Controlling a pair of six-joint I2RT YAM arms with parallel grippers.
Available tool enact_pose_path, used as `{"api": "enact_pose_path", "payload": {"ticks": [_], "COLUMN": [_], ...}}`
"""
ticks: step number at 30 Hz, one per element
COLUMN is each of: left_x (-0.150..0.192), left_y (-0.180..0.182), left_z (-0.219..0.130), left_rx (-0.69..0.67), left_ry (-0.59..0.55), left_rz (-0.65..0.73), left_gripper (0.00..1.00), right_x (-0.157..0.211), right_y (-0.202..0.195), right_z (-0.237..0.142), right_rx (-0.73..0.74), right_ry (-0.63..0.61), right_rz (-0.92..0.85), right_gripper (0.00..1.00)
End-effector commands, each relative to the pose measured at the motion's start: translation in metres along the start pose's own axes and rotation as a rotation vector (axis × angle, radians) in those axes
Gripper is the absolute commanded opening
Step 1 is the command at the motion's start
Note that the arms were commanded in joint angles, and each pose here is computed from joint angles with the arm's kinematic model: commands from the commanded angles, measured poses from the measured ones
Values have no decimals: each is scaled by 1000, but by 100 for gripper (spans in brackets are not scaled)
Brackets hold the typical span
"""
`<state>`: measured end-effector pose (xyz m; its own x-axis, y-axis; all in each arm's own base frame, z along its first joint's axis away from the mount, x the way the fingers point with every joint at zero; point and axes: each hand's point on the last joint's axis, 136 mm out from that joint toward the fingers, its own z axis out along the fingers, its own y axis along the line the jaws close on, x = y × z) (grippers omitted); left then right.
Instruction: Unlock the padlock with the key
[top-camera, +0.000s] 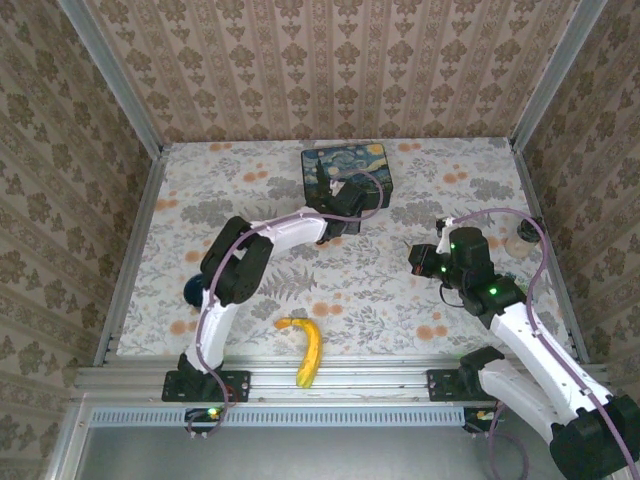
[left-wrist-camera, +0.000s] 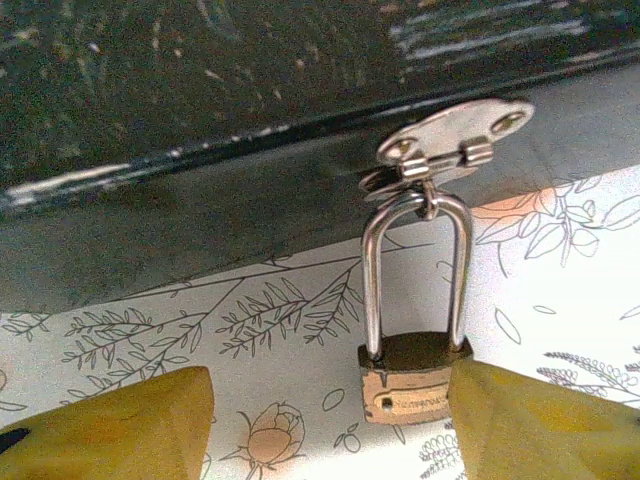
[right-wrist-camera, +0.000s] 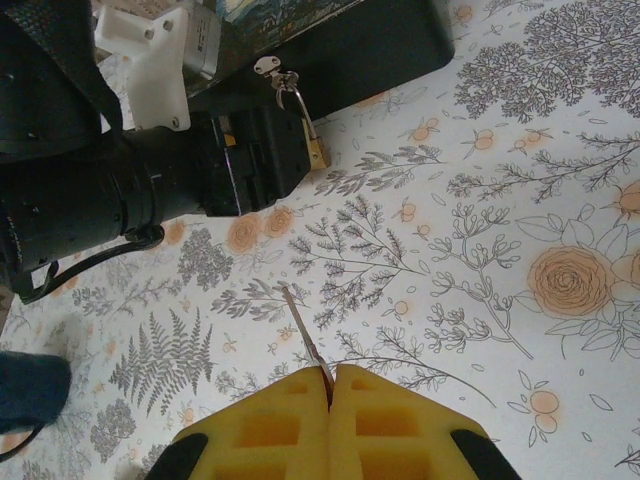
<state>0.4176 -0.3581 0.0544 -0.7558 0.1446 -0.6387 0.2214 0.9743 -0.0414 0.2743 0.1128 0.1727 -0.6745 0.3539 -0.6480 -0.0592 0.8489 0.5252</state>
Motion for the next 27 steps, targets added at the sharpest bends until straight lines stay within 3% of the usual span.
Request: {"api": "enact_pose_path", "payload": {"ticks": [1, 12, 27], "left_x": [-5, -3, -15], "left_y": [0, -13, -12], "left_z": [3, 22, 35], "left_rx": [-9, 27, -5], "left_ry": [-2, 21, -18], "left_rz": [19, 14, -15], "left_gripper": [60, 66, 54], "right_x": [4, 1, 1], "right_y": [-10, -6, -5], "right_z": [4, 15, 19], "right_rx": [37, 15, 8], "right_ry": [2, 11, 15], "right_rz": [-15, -11, -13], "right_gripper": [0, 0, 0]}}
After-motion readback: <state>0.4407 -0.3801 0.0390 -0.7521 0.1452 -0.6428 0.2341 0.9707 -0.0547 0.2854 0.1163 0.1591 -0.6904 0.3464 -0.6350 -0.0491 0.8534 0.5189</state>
